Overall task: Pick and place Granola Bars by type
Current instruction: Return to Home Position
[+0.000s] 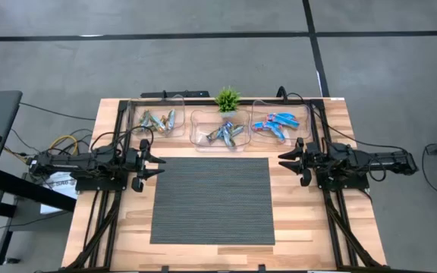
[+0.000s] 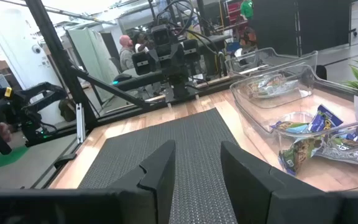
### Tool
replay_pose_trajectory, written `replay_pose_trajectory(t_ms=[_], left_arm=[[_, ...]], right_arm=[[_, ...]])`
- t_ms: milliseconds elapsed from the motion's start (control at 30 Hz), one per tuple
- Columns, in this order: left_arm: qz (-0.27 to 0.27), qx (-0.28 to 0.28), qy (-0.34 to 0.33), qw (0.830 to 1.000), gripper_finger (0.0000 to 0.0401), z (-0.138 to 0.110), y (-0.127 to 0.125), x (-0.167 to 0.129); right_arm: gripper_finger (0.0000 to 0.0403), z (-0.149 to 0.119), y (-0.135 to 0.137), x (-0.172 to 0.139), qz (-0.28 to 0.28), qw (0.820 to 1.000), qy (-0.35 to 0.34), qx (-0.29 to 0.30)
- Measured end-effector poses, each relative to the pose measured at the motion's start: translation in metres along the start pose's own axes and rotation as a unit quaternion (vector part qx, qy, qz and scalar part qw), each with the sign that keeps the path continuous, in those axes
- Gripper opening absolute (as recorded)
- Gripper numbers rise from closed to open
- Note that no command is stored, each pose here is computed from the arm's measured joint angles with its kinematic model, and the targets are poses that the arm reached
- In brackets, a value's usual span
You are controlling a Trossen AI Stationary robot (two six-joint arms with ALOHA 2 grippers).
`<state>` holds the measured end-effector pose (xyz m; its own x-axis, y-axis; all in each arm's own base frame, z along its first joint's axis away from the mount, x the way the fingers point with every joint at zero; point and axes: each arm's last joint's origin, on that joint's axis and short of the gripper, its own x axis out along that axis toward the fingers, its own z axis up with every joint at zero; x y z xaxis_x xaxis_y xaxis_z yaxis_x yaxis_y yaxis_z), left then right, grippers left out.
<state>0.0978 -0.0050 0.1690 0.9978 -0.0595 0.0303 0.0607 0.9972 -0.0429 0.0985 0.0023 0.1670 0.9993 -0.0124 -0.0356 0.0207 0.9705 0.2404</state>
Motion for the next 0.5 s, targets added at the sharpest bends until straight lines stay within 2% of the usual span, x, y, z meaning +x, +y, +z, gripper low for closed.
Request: replay_pose_trajectory(t_ms=[500], left_arm=[[0.000, 0.001, 0.000, 1.000, 0.0139, -0.0003, 0.0000, 0.0001]], right_arm=[[0.0120, 0.0000, 0.0000, 0.0000, 0.000, 1.000, 0.000, 0.000]])
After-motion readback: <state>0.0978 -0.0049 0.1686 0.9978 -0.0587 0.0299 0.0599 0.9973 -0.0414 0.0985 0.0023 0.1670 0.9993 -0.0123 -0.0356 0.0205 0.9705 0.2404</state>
